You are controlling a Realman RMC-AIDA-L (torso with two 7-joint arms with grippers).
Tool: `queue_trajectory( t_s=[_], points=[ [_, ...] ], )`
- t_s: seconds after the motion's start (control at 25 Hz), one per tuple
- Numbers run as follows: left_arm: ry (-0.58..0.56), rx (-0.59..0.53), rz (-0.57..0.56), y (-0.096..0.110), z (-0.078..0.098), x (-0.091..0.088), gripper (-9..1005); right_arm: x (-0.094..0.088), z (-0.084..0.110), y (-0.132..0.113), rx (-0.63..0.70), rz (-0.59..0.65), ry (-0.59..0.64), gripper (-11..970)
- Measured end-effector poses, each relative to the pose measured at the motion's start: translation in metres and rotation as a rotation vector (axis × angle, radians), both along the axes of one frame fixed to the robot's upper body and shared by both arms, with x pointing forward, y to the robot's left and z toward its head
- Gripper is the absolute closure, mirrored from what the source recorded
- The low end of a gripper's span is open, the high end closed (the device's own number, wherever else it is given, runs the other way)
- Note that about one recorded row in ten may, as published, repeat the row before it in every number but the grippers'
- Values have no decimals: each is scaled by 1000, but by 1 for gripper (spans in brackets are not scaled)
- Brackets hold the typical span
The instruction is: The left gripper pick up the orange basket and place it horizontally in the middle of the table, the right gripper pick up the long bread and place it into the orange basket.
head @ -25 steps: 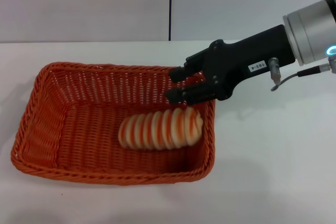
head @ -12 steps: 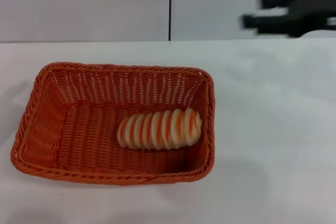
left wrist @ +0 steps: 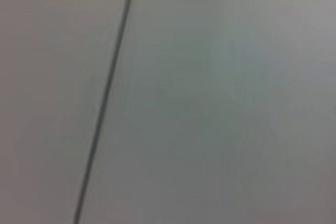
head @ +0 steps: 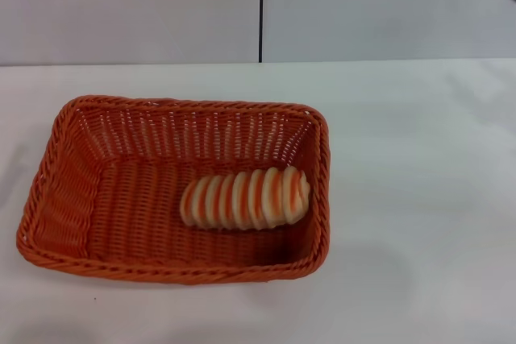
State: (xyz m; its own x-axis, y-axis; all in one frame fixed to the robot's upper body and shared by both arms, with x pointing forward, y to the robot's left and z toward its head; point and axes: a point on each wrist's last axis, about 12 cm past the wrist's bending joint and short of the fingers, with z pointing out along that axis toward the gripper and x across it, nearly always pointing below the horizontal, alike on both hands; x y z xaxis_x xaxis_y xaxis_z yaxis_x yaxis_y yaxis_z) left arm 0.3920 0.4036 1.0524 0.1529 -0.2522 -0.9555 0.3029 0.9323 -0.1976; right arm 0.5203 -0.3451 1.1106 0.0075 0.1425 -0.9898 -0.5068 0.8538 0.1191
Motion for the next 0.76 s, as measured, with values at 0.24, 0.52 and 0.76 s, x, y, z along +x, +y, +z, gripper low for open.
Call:
queue_trajectory(
  t_s=[0.24, 0.52, 0.76],
  points=[
    [-29, 69, 81, -5, -8, -7, 244, -33, -44, -7, 71, -280, -221, 248],
    [-49, 80, 166, -8, -14, -11, 244, -48, -70, 1, 113, -491, -224, 248],
    [-61, 130, 270, -11, -21, -13, 244, -55, -78, 0, 92, -535, -193, 248]
  ],
)
